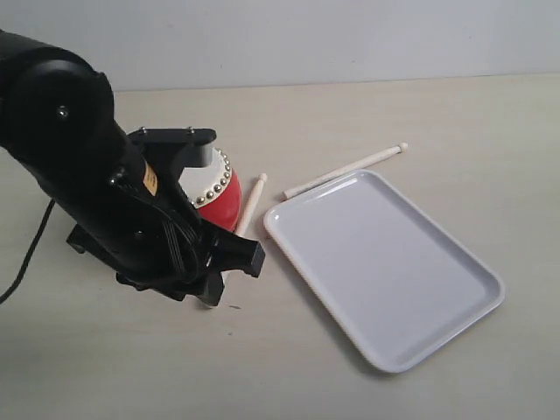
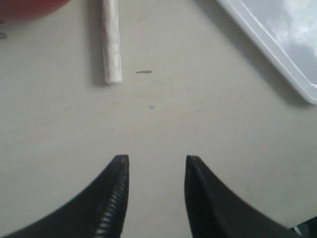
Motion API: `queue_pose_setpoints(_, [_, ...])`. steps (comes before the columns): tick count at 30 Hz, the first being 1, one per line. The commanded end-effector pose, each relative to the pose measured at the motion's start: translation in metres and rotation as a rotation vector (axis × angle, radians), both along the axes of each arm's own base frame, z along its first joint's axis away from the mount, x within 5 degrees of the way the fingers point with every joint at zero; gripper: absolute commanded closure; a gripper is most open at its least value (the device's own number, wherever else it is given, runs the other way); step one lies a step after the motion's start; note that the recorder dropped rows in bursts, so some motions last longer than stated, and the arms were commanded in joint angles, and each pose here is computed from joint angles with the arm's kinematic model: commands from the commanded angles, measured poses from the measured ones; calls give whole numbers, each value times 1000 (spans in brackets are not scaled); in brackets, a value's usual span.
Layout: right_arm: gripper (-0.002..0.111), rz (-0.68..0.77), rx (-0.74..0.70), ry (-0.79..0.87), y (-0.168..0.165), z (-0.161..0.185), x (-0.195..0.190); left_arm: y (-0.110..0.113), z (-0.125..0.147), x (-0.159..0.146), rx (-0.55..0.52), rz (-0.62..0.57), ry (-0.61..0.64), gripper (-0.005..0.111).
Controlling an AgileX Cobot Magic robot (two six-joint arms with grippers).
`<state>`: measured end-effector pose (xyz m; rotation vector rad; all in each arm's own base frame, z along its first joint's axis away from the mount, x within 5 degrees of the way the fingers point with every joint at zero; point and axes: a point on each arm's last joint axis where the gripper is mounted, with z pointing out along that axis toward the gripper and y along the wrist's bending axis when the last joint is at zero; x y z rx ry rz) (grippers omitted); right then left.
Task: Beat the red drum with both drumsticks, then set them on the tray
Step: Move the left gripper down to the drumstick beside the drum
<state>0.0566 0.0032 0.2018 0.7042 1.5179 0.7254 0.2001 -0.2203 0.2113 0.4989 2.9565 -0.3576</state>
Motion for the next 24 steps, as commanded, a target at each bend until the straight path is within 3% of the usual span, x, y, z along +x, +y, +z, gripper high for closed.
queue_pose_setpoints(1, [108, 2, -19, 0, 0, -1, 0, -6, -12, 8, 12, -3, -24, 69])
queue_pose_setpoints(15, [108, 2, -19, 0, 0, -1, 0, -13, -55, 24, 96, -3, -45, 69])
queue_pose_setpoints(24, [108, 2, -19, 0, 0, -1, 0, -16, -64, 31, 88, -2, -95, 69])
